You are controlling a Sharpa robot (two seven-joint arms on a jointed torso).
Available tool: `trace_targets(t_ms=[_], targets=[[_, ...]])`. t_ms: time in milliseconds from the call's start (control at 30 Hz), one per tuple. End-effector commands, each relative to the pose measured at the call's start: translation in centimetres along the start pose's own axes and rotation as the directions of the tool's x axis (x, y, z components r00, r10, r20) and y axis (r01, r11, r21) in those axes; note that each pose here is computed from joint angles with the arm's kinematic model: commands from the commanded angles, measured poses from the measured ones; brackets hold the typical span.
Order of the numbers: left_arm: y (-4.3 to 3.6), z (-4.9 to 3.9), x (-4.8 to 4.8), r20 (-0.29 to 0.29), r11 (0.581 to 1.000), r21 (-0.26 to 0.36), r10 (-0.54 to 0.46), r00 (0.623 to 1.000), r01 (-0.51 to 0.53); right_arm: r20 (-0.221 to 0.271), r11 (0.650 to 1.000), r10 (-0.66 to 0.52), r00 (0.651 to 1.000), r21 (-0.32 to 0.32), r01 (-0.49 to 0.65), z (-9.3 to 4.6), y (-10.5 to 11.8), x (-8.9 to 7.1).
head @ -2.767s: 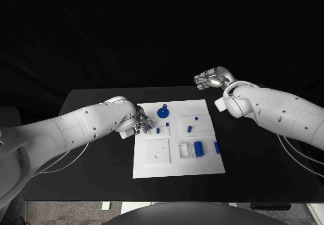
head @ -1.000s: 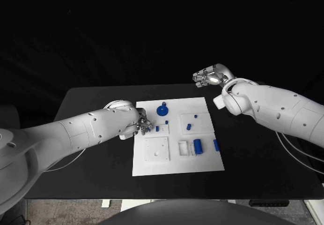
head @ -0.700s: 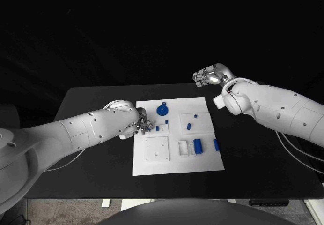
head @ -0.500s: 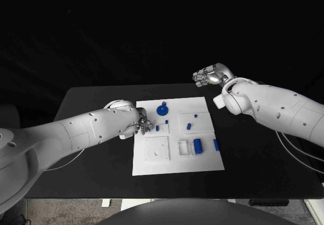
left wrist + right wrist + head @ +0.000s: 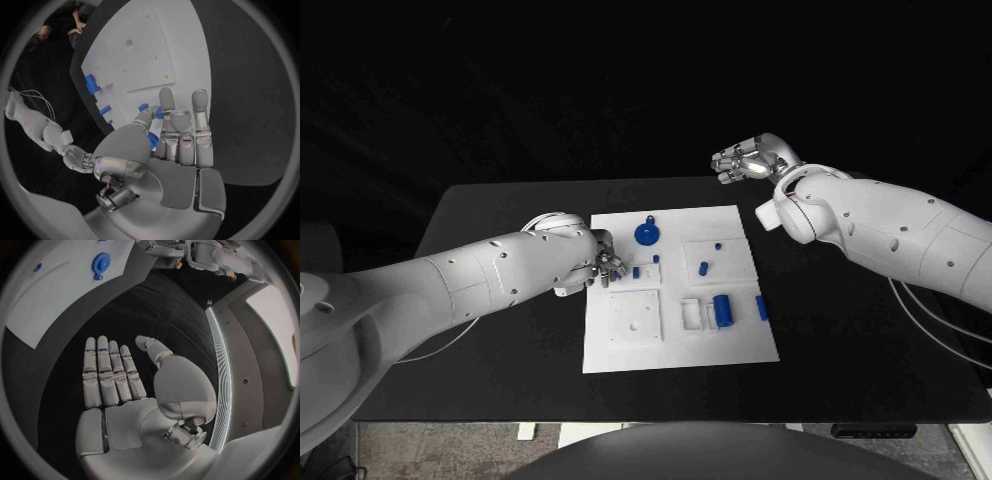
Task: Assemble the parts on the task board
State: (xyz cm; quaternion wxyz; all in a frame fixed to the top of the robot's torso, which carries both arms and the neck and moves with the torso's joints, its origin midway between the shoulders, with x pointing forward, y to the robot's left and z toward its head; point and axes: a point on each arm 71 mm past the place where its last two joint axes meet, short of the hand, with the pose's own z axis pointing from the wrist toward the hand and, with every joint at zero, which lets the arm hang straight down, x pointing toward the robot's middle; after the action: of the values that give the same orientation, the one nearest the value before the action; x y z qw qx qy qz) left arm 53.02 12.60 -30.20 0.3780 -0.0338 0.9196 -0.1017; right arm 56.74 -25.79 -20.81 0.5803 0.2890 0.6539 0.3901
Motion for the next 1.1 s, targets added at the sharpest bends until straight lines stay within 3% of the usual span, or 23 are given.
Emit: trace_targets(t_ms=[33, 1100], targets=[[-0.12, 0.00, 0.36, -0.022, 1.000, 0.004, 0.013, 1.000, -0.013, -0.016, 1.000, 0.002, 1.000, -0.007, -0.002, 0.01, 0.07, 0.18], [0.26, -0.03, 0.43, -0.038, 1.000, -0.003, 0.009, 0.999, -0.010, -0.017, 1.000, 0.002, 1.000, -0.007, -0.002, 0.01, 0.08, 0.21]])
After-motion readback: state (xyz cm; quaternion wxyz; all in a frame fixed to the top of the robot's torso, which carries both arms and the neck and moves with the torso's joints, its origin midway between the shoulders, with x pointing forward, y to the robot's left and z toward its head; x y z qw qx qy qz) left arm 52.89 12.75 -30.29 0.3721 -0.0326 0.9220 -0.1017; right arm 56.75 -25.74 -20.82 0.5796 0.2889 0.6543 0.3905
